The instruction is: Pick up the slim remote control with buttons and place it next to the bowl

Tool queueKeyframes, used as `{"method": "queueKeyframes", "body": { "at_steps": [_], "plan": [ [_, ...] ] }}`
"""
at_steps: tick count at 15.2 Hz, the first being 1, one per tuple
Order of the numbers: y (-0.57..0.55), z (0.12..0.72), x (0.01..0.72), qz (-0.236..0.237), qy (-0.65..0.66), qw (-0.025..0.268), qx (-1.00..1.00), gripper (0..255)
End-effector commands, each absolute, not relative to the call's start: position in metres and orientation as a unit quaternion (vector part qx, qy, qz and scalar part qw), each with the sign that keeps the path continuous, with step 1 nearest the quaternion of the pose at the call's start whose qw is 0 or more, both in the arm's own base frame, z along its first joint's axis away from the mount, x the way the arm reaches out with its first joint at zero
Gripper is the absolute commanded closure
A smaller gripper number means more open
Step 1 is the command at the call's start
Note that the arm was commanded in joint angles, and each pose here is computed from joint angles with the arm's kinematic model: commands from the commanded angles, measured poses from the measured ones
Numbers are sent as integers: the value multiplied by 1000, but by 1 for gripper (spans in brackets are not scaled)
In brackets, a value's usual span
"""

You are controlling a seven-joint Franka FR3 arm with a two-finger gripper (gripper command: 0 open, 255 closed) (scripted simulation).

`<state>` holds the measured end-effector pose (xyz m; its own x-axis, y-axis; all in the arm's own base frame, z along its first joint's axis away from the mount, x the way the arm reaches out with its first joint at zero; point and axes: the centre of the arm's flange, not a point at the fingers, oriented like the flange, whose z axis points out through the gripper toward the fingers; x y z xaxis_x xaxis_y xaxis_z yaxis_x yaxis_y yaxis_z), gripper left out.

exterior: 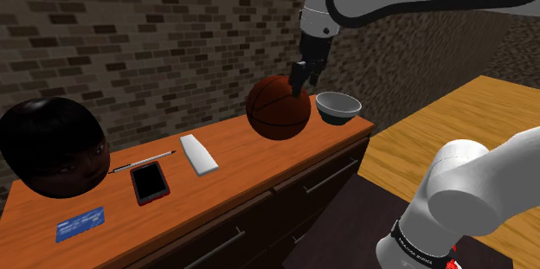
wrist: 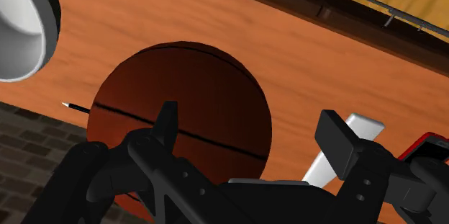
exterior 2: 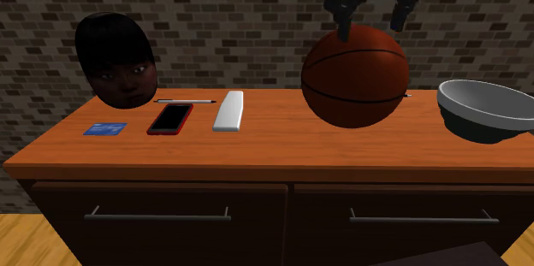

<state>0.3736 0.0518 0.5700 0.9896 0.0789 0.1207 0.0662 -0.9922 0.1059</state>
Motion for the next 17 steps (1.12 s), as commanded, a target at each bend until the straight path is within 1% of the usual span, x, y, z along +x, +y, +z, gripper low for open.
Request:
{"method": "queueKeyframes", "body": {
  "at_steps": [1, 17],
  "plan": [
    [68, 558, 389, 58, 27, 47, 997, 0],
    [184, 448, 532, 22, -46, 22, 998, 0]
  ]
}}
